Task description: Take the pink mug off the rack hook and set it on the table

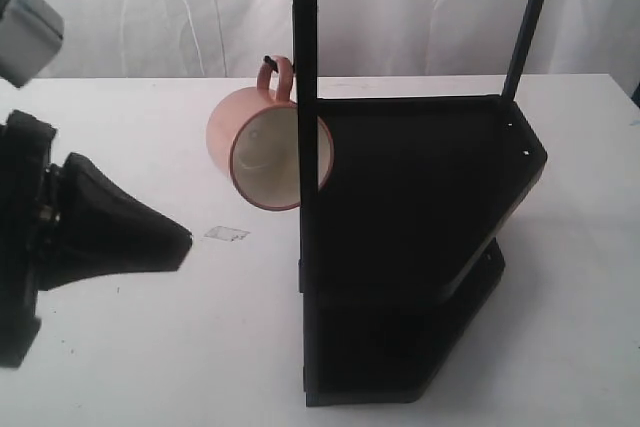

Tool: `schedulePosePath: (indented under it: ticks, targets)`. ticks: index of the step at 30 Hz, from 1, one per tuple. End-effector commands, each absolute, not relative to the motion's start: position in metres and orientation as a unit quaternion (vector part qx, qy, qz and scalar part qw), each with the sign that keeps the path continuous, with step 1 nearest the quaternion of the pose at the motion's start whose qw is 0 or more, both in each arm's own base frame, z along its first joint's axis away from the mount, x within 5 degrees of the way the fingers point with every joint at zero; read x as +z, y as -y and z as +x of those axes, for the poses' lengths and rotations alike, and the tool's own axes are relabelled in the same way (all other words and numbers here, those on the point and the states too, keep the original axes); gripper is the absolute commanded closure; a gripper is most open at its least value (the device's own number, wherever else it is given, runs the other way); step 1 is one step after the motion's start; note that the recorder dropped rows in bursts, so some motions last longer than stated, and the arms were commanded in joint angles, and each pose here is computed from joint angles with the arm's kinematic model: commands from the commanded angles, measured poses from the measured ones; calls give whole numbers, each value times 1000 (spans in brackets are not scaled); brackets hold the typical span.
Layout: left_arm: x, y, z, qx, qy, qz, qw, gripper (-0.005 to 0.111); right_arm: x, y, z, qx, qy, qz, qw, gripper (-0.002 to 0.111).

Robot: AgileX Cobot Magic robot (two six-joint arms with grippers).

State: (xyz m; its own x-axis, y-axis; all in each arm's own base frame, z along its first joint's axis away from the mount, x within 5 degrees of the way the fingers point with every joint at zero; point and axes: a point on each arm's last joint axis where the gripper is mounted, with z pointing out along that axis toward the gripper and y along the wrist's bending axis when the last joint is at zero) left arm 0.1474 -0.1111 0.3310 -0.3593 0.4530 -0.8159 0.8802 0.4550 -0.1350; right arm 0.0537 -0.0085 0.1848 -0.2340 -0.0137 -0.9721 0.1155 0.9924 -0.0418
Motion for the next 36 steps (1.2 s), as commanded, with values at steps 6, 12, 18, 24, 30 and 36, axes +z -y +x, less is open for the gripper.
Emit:
schedulePosePath:
  ticks: [6, 12, 18, 24, 30, 36]
  targets:
    - [333, 141, 118, -308, -665, 578, 359, 107, 185, 9, 54, -55, -781, 32, 622, 108]
    - [331, 140, 125, -268, -685, 565, 374, 107, 185, 9, 54, -55, -781, 32, 622, 108]
    - [342, 128, 135, -206, -721, 491, 442, 107, 185, 9, 54, -55, -781, 32, 622, 108]
    - [366, 108, 139, -192, -751, 331, 539, 107, 185, 9, 54, -55, -781, 32, 622, 108]
    - [346, 88, 154, -23, -806, 340, 484, 107, 185, 9, 54, -55, -781, 32, 622, 108]
    - [345, 48, 166, 180, -844, 222, 454, 107, 185, 9, 54, -55, -781, 32, 622, 108]
